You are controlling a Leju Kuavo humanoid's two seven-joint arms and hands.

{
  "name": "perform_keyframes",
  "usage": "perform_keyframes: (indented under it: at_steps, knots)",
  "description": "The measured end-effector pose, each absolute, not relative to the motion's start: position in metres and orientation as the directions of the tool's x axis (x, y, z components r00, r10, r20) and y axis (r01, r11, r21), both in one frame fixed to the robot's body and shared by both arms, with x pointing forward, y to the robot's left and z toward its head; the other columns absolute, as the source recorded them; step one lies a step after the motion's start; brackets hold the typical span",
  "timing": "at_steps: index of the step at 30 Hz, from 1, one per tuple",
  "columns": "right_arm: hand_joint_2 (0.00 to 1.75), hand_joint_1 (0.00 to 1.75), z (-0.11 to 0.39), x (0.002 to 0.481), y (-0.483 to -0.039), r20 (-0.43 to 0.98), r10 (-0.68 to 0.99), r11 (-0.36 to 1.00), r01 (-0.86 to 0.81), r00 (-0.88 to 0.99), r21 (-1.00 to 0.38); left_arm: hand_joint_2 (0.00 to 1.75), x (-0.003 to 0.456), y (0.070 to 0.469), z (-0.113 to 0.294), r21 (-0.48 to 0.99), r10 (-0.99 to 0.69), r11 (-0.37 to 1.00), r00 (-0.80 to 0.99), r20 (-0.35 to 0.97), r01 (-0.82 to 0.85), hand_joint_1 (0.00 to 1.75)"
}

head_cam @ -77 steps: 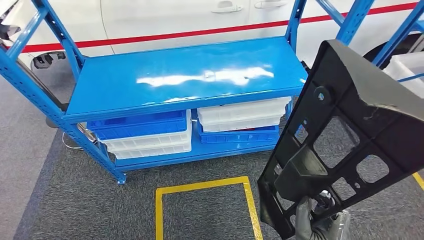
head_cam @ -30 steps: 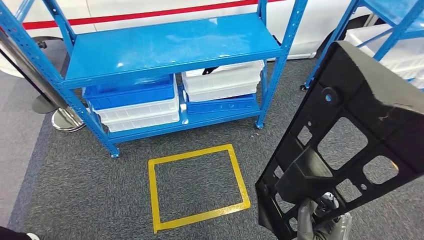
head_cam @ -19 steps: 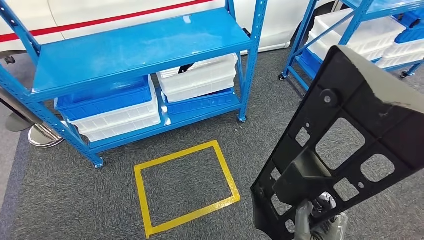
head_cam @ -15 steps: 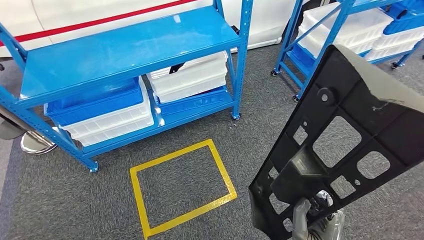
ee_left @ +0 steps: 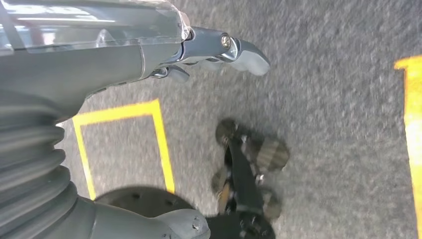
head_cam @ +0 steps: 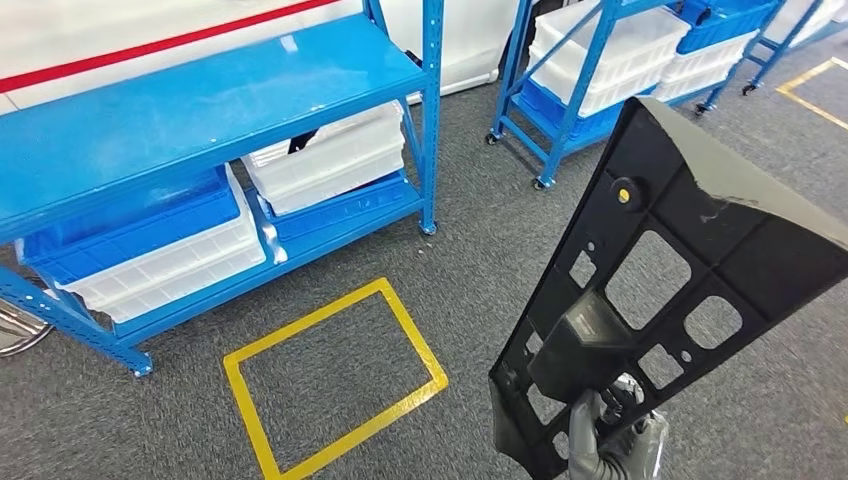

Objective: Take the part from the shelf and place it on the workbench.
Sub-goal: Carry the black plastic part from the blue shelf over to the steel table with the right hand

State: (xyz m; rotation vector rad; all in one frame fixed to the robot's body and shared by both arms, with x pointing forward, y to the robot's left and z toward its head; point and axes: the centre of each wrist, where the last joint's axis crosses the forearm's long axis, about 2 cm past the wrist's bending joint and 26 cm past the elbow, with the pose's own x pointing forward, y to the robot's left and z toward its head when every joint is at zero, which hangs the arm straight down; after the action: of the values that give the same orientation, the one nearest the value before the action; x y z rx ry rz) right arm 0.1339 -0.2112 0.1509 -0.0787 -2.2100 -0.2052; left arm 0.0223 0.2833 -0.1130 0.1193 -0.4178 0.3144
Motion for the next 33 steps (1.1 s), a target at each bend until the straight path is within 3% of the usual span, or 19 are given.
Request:
perform_keyframes:
  at_steps: [17,33]
  knots:
    - [1.75,1.75,0.148,0.113,-0.219,0.821,-0.046,0.978,0.140,-0.570,0.152,1.75,0.020,0.282,-0.113,0.069,0.220,0.960,0.884,0.413,-0.272,0.00]
    - [1.75,1.75,0.148,0.094,-0.252,0.843,0.043,0.972,0.218,-0.537,0.090,1.75,0.018,0.264,-0.112,0.070,0.152,0.978,0.904,0.399,-0.196,0.00]
